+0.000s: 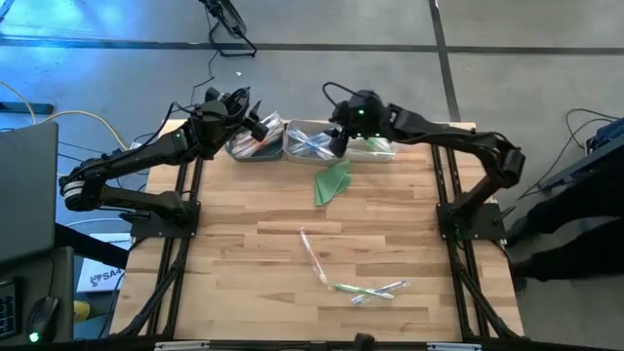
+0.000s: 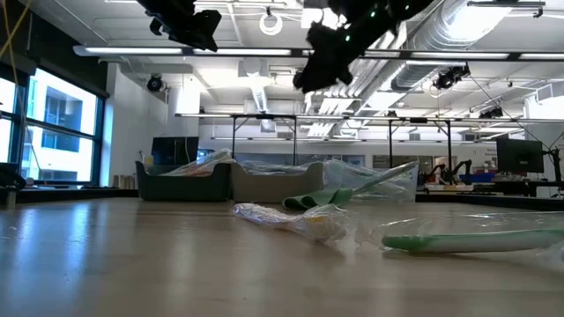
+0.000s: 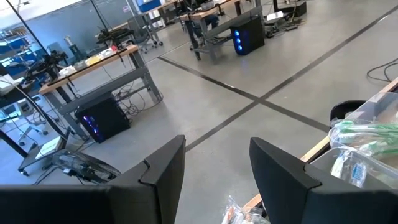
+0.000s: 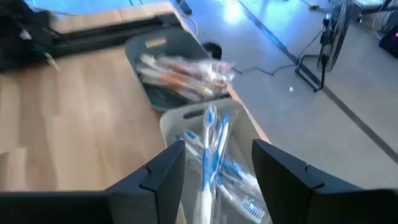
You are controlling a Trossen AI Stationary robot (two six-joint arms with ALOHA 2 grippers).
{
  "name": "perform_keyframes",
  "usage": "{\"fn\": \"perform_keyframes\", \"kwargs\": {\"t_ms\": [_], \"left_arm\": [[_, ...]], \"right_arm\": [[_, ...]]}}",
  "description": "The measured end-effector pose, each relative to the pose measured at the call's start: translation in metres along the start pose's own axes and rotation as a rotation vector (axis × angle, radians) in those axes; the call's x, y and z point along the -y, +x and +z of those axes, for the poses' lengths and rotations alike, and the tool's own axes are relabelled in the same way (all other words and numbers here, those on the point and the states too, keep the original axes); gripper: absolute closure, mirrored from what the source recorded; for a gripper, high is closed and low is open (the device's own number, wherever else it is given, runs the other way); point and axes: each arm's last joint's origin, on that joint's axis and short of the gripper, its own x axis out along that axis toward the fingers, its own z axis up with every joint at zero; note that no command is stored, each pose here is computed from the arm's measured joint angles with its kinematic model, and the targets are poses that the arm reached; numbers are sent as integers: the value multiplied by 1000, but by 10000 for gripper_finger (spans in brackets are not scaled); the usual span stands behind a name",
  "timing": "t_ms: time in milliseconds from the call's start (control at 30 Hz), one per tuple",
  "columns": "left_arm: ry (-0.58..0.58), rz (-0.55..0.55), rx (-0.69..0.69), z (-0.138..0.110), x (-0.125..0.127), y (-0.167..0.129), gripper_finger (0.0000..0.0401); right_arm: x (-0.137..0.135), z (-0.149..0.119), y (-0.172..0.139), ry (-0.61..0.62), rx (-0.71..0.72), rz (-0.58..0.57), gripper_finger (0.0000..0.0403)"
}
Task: Pick & Place Toothbrushes
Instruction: Put the green toothbrush into the transparent bin
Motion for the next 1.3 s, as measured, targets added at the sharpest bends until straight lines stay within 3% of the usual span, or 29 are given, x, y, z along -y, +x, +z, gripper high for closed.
{"fn": "perform_keyframes", "kwargs": {"t_ms": [367,900,1300], "left_arm": [[2,-1,0,0,0,0,226],[9,-6,-9,-1,1,0,226],[-165,-321,-32,-5,10,-2,226]], "right_arm": [[-22,13,-70,-10,20,58,252],[-79,-10,-99,179,-233,196,302],[-135,-30,-121,138,-384,325,307]]}}
